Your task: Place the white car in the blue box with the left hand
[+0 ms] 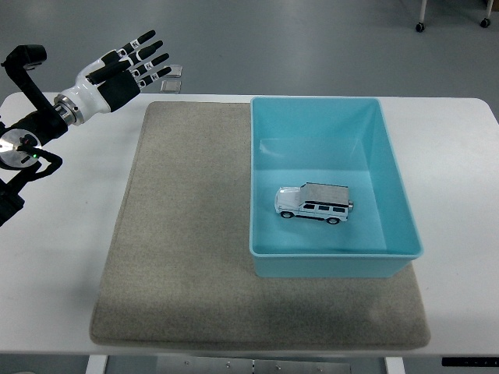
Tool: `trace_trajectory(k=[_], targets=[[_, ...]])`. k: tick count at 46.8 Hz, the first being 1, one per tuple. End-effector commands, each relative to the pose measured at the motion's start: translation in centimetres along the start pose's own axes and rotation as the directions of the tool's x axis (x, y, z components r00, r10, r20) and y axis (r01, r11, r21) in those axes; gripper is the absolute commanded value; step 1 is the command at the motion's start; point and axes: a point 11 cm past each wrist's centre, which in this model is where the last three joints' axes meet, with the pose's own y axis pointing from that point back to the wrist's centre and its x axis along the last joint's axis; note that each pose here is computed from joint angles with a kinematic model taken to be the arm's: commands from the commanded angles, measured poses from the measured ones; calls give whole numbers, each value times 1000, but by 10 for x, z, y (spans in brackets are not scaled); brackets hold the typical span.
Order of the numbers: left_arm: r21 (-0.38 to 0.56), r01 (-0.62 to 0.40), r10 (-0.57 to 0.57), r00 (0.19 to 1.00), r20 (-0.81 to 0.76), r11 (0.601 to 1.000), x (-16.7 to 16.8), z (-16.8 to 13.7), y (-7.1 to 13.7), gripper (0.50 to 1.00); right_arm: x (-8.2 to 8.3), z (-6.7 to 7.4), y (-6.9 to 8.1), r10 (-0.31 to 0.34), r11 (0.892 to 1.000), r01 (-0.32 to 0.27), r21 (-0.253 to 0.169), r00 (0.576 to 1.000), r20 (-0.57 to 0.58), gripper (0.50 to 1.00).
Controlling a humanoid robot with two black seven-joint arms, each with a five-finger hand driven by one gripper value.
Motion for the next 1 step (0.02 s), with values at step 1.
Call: trace_trajectory(k=[1], targets=[[-1, -3, 3, 1000, 5, 1000, 1, 2, 2, 1000, -1, 0, 0, -11, 1000, 11, 5, 1000, 0, 936]])
